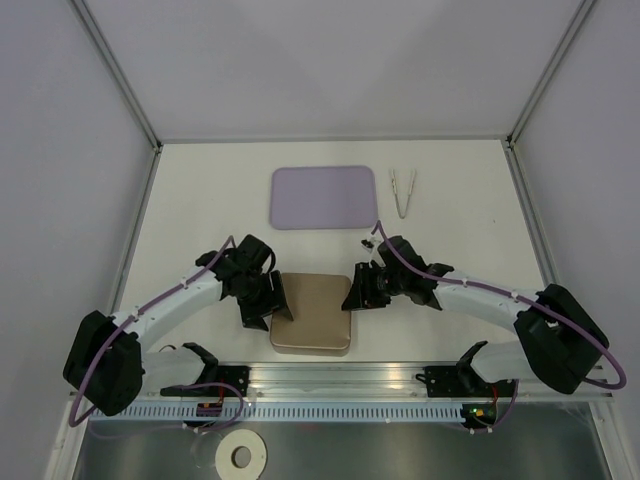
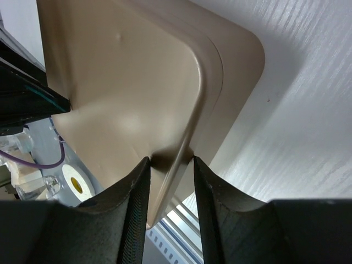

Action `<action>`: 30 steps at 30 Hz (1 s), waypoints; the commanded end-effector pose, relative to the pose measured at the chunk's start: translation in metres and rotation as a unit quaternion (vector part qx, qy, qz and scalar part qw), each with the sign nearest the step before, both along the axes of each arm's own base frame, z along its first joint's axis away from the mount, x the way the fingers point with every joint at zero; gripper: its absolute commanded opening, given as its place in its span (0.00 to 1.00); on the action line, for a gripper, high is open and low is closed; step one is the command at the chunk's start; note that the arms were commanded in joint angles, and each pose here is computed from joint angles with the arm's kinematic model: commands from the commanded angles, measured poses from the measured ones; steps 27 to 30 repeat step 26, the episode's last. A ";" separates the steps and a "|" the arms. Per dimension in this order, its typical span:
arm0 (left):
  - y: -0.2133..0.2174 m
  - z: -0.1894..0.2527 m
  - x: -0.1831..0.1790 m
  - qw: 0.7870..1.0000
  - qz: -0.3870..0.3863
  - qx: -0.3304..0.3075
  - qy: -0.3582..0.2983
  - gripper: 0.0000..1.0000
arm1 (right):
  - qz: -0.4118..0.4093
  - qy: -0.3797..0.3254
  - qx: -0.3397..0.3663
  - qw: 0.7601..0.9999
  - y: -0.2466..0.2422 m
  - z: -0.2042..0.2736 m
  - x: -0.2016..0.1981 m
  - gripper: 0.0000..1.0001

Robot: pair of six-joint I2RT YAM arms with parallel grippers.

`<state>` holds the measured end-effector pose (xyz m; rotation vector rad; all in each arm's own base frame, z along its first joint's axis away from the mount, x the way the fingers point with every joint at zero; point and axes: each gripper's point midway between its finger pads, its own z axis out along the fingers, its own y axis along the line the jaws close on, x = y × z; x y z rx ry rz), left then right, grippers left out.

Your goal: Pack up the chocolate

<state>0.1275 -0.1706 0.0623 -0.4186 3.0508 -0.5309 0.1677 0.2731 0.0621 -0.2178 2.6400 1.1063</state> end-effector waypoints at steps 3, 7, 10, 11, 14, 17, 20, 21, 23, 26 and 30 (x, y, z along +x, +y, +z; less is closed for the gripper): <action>-0.016 0.026 0.018 0.999 -0.001 -0.024 -0.026 0.75 | -0.025 -0.043 -0.070 0.996 -0.008 0.010 0.031 0.47; -0.011 0.080 0.040 0.996 0.022 -0.013 -0.087 1.00 | -0.080 -0.104 -0.091 0.987 -0.014 0.070 0.064 0.66; 0.004 0.115 0.052 0.991 0.043 0.023 -0.126 1.00 | -0.155 -0.176 -0.111 0.966 -0.036 0.124 0.091 0.84; 0.011 0.119 0.046 0.992 0.045 0.041 -0.115 1.00 | -0.167 -0.192 -0.117 0.960 -0.042 0.135 0.094 0.89; 0.021 0.147 0.051 0.986 0.070 0.055 -0.139 1.00 | -0.199 -0.225 -0.152 0.942 -0.071 0.172 0.094 0.98; 0.027 0.162 0.053 0.982 0.096 0.054 -0.157 1.00 | -0.237 -0.241 -0.189 0.922 -0.097 0.189 0.095 0.98; 0.033 0.189 0.058 0.970 0.129 0.033 -0.202 1.00 | -0.262 -0.260 -0.186 0.910 -0.113 0.208 0.090 0.98; 0.033 0.193 0.060 0.967 0.133 0.027 -0.214 1.00 | -0.273 -0.266 -0.179 0.907 -0.119 0.213 0.086 0.98; 0.038 0.196 0.058 0.964 0.135 0.028 -0.227 1.00 | -0.296 -0.257 -0.173 0.904 -0.127 0.209 0.080 0.98; 0.042 0.195 0.052 0.965 0.128 0.033 -0.225 1.00 | -0.326 -0.250 -0.141 0.901 -0.134 0.218 0.071 0.98; 0.042 0.195 0.052 0.965 0.128 0.033 -0.225 1.00 | -0.326 -0.250 -0.141 0.901 -0.134 0.218 0.071 0.98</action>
